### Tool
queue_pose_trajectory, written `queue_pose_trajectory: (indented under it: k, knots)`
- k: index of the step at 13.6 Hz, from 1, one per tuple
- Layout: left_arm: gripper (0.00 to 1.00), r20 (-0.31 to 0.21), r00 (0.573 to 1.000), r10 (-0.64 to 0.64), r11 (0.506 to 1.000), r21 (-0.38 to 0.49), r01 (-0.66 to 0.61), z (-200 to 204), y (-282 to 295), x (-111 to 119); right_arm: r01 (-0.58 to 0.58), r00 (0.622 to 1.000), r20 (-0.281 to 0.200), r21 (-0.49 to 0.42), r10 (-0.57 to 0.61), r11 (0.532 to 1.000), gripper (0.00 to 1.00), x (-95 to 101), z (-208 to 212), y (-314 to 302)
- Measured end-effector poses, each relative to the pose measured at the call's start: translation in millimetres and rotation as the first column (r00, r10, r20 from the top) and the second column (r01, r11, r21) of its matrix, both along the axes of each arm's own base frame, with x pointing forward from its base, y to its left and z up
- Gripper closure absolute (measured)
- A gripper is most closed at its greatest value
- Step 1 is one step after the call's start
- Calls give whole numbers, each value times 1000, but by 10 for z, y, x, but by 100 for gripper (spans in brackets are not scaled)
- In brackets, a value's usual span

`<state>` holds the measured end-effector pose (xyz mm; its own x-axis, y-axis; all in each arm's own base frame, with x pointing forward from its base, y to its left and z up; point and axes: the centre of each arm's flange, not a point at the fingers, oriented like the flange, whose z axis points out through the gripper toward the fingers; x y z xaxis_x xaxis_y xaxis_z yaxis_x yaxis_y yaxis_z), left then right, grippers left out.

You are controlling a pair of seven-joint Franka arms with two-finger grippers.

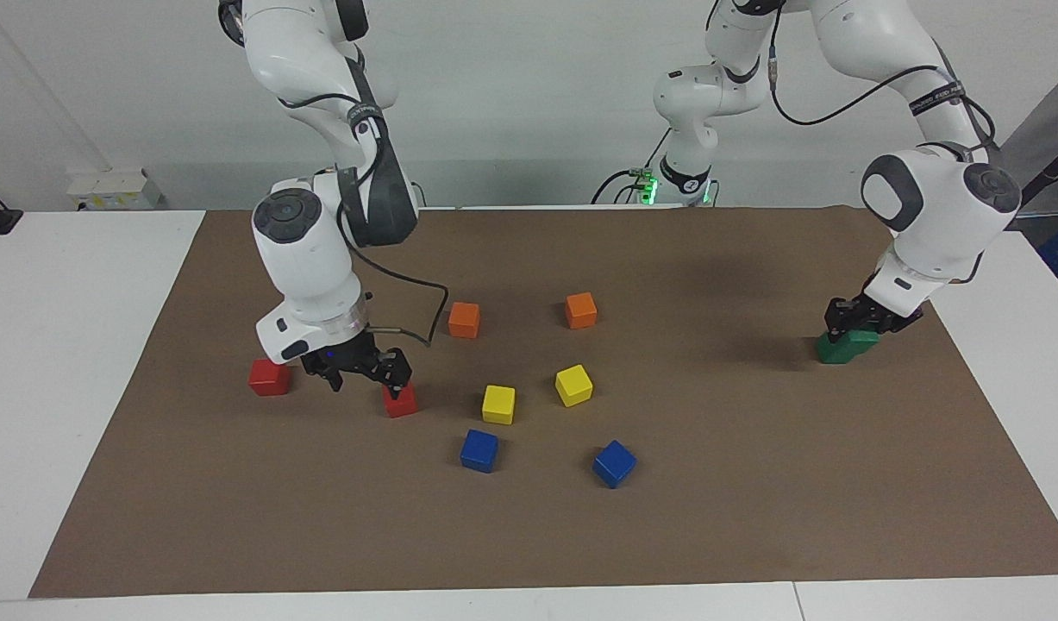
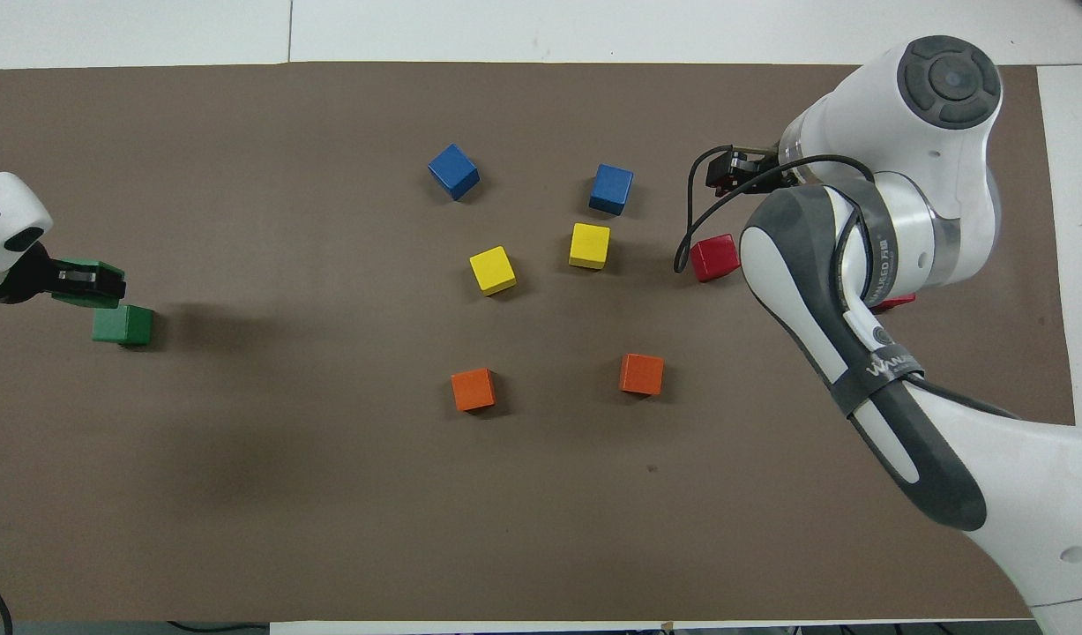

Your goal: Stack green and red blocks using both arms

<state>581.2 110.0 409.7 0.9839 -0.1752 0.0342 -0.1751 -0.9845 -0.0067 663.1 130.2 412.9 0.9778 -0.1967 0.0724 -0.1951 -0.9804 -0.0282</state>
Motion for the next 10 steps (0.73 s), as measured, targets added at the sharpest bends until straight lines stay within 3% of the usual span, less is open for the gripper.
queue_pose_trajectory:
  k: [5,10]
  knots:
    - [45,91,995,-30,999,21,28,-277,49,-297,-236,971,-53,-19,234,972,0,-163,-258,-33]
    - [45,108,990,-95,995,36,91,-313,104,-383,-334,942,8,-25,334,942,0,-390,-566,185]
